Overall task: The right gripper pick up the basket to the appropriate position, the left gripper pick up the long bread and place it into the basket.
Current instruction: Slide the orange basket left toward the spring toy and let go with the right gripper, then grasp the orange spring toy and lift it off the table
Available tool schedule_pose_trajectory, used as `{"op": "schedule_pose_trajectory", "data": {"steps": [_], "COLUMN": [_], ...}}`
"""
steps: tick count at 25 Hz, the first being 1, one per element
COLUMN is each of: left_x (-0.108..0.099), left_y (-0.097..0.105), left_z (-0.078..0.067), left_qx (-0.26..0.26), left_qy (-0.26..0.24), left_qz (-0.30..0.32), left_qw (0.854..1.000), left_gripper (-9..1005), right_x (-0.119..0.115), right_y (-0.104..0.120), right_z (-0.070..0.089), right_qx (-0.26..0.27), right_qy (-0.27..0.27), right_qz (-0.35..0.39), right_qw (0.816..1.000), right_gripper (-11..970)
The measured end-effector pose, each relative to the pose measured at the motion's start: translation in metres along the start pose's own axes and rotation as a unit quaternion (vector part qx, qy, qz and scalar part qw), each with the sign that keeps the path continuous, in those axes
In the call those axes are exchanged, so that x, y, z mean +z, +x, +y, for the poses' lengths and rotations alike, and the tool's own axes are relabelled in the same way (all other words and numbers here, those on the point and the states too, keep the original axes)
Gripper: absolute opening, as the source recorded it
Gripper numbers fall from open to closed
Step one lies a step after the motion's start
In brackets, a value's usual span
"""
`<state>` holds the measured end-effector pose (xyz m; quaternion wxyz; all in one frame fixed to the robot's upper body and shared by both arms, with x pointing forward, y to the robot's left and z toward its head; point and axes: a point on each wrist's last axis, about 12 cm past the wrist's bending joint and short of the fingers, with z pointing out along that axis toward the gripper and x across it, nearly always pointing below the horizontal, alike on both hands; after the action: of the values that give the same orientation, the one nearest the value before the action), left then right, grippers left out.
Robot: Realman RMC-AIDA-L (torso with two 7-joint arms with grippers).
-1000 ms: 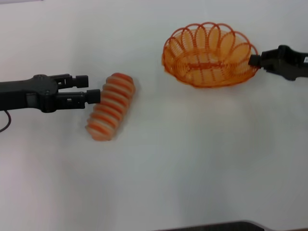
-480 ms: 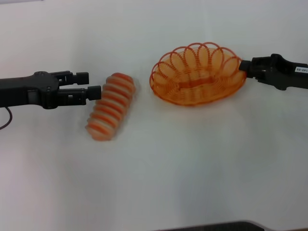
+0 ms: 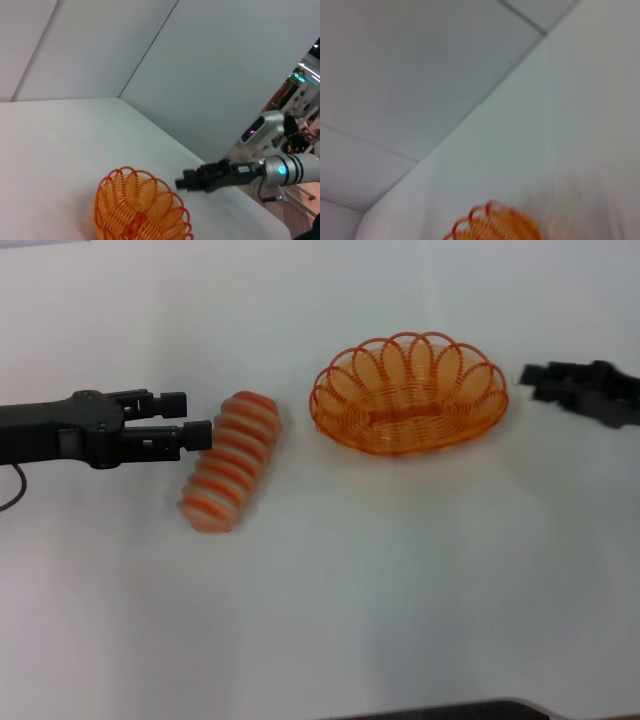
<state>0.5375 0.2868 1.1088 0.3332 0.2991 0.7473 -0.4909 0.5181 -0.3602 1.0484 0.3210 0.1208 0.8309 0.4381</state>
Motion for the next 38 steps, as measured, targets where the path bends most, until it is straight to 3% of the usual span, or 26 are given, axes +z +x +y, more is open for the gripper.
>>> {"op": "schedule_pose_trajectory", "data": {"steps": [4,7,9,12,16,21,27,30,34,38], "left_x": [0.001,0.002,0.003,0.005,0.007,0.007,0.007,0.02,0.047,0.068], "left_y": [0.0,0.001,0.001,0.003,0.004,-0.001,-0.038,-0.063,-0.088,-0.095], "left_z": [0.0,-0.001,-0.001,-0.001,0.001,0.003,0.0,-0.012,-0.025,-0.029], "left_qx": [0.0,0.0,0.0,-0.002,-0.003,-0.015,-0.071,-0.07,-0.068,-0.071], "left_qy": [0.001,0.002,0.002,0.001,-0.006,-0.015,-0.072,-0.107,-0.176,-0.208], "left_qz": [0.0,-0.001,0.0,0.002,0.007,0.01,0.047,0.112,0.201,0.221], "left_qw": [1.0,1.0,1.0,1.0,1.0,1.0,0.994,0.985,0.961,0.95], "left_gripper": [860,859,859,859,859,860,860,860,860,860], "right_x": [-0.024,-0.035,-0.039,-0.036,-0.023,-0.013,-0.005,-0.003,-0.002,0.0], "right_y": [-0.007,-0.006,-0.002,0.001,0.005,0.007,0.006,0.006,0.006,0.008], "right_z": [-0.002,0.012,0.023,0.034,0.038,0.04,0.04,0.04,0.04,0.039], "right_qx": [-0.09,-0.203,-0.27,-0.323,-0.352,-0.364,-0.372,-0.373,-0.373,-0.373], "right_qy": [-0.018,-0.08,-0.126,-0.168,-0.176,-0.172,-0.161,-0.158,-0.155,-0.154], "right_qz": [-0.07,-0.099,-0.1,-0.043,0.057,0.079,0.08,0.081,0.083,0.08], "right_qw": [0.993,0.971,0.949,0.931,0.918,0.912,0.911,0.911,0.911,0.911], "right_gripper": [457,456,455,454,445,445,445,445,445,445]}}
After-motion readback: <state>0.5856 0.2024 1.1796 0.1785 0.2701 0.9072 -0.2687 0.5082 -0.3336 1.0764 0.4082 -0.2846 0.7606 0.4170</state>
